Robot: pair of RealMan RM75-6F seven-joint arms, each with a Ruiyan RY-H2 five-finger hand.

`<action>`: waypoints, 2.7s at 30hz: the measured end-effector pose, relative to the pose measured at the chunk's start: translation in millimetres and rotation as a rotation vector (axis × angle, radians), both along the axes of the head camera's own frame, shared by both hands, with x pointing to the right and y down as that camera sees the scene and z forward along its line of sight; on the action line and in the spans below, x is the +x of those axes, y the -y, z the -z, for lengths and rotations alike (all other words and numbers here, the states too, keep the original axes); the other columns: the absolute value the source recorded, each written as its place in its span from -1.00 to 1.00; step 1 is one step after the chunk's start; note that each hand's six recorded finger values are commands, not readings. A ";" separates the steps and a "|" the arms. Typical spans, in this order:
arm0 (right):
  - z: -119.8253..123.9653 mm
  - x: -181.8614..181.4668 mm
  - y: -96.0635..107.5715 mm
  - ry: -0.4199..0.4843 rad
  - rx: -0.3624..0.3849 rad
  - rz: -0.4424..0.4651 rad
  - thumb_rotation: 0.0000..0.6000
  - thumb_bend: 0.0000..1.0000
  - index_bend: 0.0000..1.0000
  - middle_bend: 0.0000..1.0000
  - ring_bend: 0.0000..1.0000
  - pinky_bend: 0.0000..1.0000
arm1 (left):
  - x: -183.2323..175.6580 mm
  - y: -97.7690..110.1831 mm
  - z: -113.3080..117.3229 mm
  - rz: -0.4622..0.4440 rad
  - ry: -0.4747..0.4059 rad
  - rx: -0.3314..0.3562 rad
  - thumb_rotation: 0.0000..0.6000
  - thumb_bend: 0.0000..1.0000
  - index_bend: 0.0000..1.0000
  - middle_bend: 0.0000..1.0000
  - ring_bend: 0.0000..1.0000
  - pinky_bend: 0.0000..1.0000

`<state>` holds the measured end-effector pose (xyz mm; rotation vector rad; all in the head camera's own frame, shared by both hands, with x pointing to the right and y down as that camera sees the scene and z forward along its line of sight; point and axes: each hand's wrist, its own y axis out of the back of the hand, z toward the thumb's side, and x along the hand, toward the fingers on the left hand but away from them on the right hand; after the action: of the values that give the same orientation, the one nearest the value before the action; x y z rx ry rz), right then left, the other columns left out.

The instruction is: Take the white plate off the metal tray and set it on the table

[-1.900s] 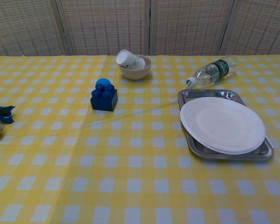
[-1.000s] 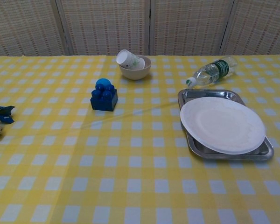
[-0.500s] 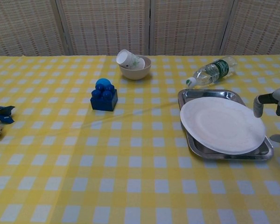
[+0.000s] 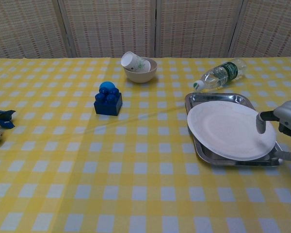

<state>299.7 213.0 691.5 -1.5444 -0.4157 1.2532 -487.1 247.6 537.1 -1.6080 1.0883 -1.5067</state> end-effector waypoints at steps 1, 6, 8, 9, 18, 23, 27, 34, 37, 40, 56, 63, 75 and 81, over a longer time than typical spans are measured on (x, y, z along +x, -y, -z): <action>-1.0 -0.3 -0.4 -0.001 -0.001 0.000 1.00 -0.87 -0.11 1.00 1.00 1.00 | -0.1 0.0 0.1 0.001 0.000 0.000 1.00 -0.69 -0.31 0.32 -0.15 -0.01; -3.6 -2.6 0.1 -0.003 -0.001 0.000 1.00 -0.87 -0.11 1.00 1.00 1.00 | -0.7 0.2 0.7 0.003 -0.001 0.002 1.00 -0.69 -0.31 0.32 -0.15 -0.01; -4.6 -3.7 0.9 -0.006 -0.001 0.000 1.00 -0.88 -0.11 1.00 1.00 1.00 | -0.9 0.3 0.8 0.004 0.000 0.002 1.00 -0.69 -0.31 0.32 -0.15 -0.01; -5.0 -4.4 1.3 -0.008 0.000 0.000 1.00 -0.87 -0.11 1.00 1.00 1.00 | -0.9 0.4 0.9 0.004 -0.001 0.002 1.00 -0.69 -0.31 0.32 -0.15 -0.01; -9.5 -13.4 5.4 -0.016 0.002 0.006 1.00 -0.87 -0.11 1.00 1.00 1.00 | -2.1 0.8 2.3 0.010 -0.005 0.004 1.00 -0.69 -0.31 0.32 -0.15 -0.01; -13.4 -14.7 4.8 -0.030 -0.006 0.014 1.00 -0.87 -0.11 1.00 1.00 1.00 | -2.4 0.8 3.4 0.012 -0.010 0.003 1.00 -0.69 -0.31 0.32 -0.15 -0.01; -15.8 -14.3 2.9 -0.041 -0.015 0.020 1.00 -0.87 -0.11 1.00 1.00 1.00 | -2.9 0.9 4.0 0.015 -0.012 0.004 1.00 -0.69 -0.31 0.32 -0.15 -0.01; -16.5 -16.1 3.8 -0.041 -0.009 0.020 1.00 -0.66 -0.10 1.00 1.00 1.00 | -2.1 0.6 3.2 0.012 -0.011 -0.001 1.00 -0.69 -0.31 0.32 -0.15 -0.01; -16.5 -18.5 5.6 -0.032 -0.002 0.020 1.00 -0.55 -0.10 1.00 1.00 1.00 | -1.8 0.4 2.9 0.011 -0.011 -0.003 1.00 -0.69 -0.31 0.32 -0.15 -0.01; -16.0 -21.5 7.7 -0.022 0.010 0.023 1.00 -0.48 -0.10 1.00 1.00 1.00 | -1.6 0.4 2.9 0.011 -0.011 -0.004 1.00 -0.69 -0.31 0.32 -0.15 -0.01; -12.3 -30.1 9.4 0.042 0.030 0.037 1.00 -0.08 -0.10 1.00 1.00 1.00 | -2.1 0.6 3.0 0.014 -0.013 -0.005 1.00 -0.69 -0.31 0.32 -0.15 -0.01; -8.4 -32.9 11.3 0.062 0.050 0.045 1.00 0.02 0.05 1.00 1.00 1.00 | -2.0 0.7 2.4 0.014 -0.013 -0.007 1.00 -0.69 -0.31 0.32 -0.15 -0.01; 31.0 -49.0 22.8 0.160 0.210 0.078 1.00 0.02 0.14 1.00 1.00 1.00 | -1.3 0.6 1.8 0.013 -0.016 -0.011 1.00 -0.69 -0.31 0.32 -0.15 -0.01; 62.0 -68.1 30.8 0.263 0.326 0.107 1.00 0.03 0.17 1.00 1.00 1.00 | -1.0 0.5 1.7 0.011 -0.017 -0.011 1.00 -0.69 -0.31 0.32 -0.15 -0.01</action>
<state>231.6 182.2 629.6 -1.4310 -0.6640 0.8532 -488.1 247.1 535.4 -1.6276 1.1018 -1.5117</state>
